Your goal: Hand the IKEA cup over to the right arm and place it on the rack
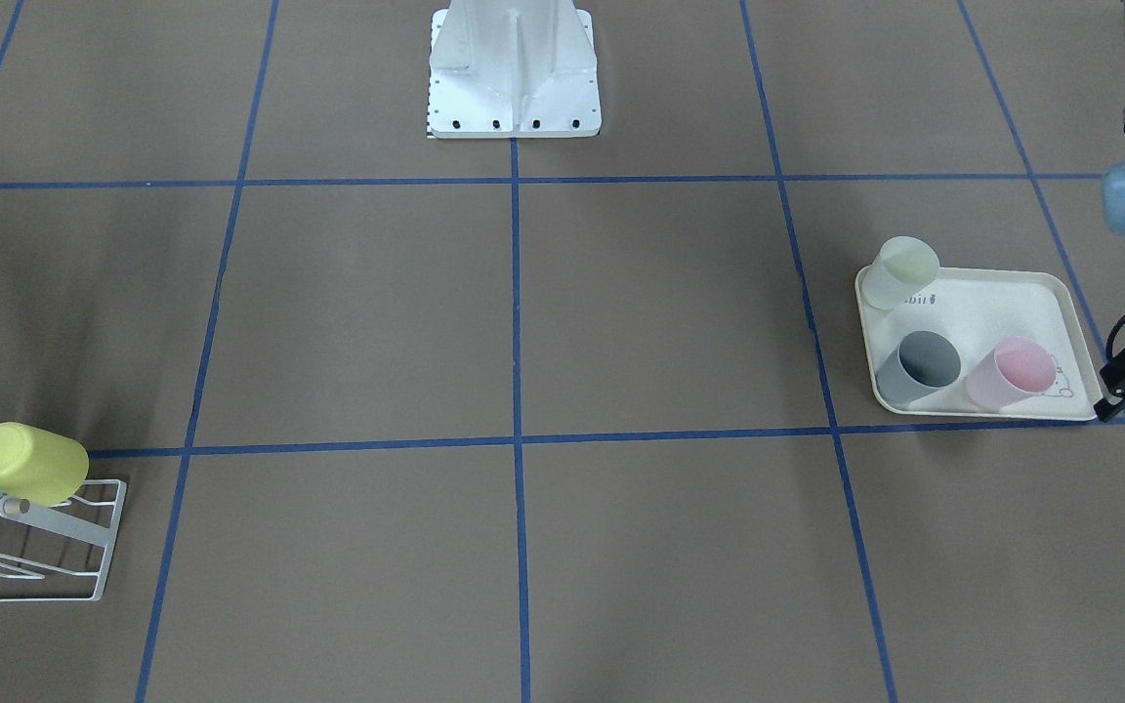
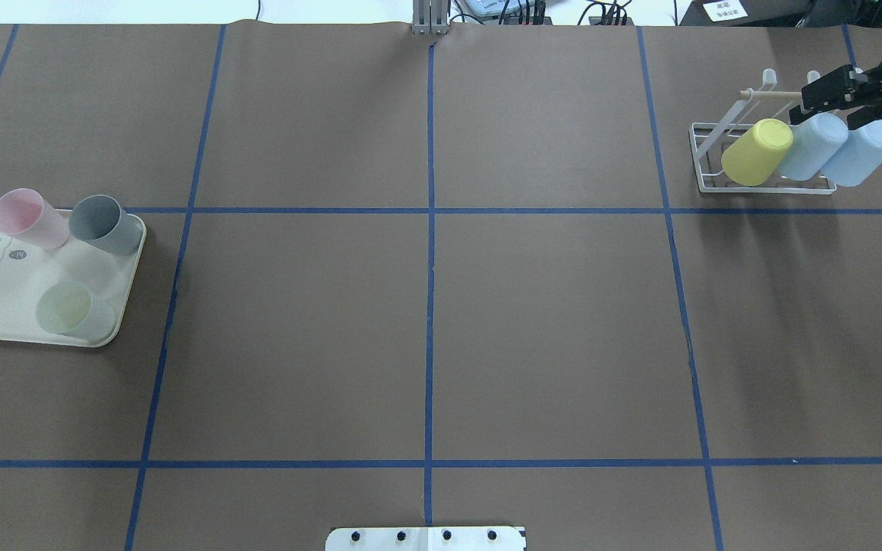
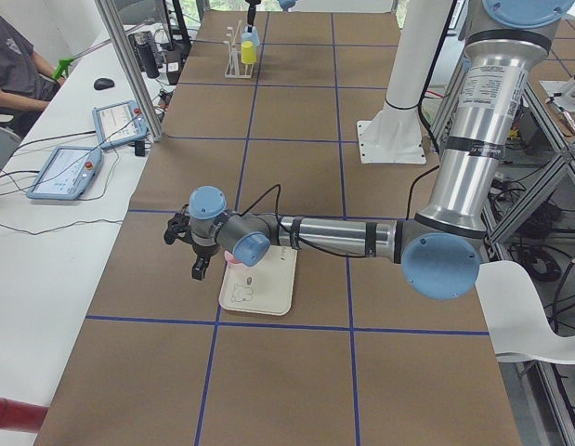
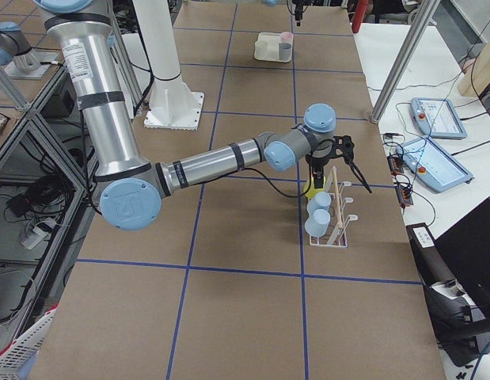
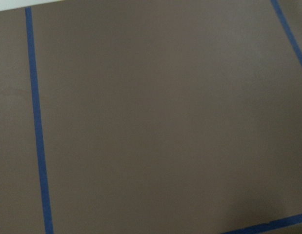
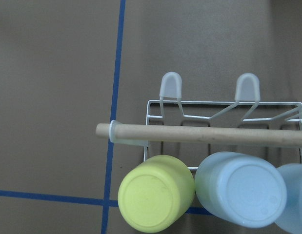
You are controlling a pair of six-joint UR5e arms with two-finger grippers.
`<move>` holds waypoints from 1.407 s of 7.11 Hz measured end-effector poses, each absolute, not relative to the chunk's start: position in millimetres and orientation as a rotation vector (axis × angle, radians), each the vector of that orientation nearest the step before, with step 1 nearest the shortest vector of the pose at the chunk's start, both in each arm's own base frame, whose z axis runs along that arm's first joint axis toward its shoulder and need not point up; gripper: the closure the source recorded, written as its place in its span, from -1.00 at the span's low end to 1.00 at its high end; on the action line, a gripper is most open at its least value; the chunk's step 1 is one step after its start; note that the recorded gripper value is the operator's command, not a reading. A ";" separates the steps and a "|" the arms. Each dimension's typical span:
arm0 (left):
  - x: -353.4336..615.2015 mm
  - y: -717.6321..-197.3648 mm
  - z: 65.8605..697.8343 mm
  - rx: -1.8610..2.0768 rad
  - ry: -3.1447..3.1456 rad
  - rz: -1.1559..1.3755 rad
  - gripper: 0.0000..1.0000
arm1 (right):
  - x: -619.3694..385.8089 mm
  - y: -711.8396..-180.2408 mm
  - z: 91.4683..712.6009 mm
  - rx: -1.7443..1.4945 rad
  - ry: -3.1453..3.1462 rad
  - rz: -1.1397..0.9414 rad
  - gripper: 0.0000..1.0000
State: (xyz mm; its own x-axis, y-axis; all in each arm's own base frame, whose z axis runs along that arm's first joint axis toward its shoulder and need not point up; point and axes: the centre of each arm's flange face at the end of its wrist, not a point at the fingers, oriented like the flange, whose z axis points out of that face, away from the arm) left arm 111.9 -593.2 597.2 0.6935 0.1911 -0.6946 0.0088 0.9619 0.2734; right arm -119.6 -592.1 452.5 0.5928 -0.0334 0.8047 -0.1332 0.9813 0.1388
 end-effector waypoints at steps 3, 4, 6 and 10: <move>141.2 -577.0 605.8 0.190 0.839 0.142 -0.43 | -119.8 -588.4 453.0 0.190 -0.938 0.056 -0.98; 143.7 -574.7 605.8 0.181 0.851 0.148 -0.32 | -119.7 -587.6 452.7 0.191 -0.939 0.055 -0.98; 147.7 -568.0 612.0 0.162 0.859 0.155 0.32 | -119.8 -587.1 453.1 0.190 -0.939 0.055 -0.98; 161.2 -556.3 605.9 0.119 0.935 0.194 1.00 | -120.7 -587.5 449.2 0.195 -0.941 0.052 -0.98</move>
State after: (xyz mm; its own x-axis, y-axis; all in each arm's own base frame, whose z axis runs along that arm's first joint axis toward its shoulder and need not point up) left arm 161.2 -556.3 605.9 0.5779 0.2169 -0.7868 -0.1143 0.9761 0.1851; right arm -120.7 -587.5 449.2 0.5892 -0.0404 0.8070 -0.1291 0.9812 0.1433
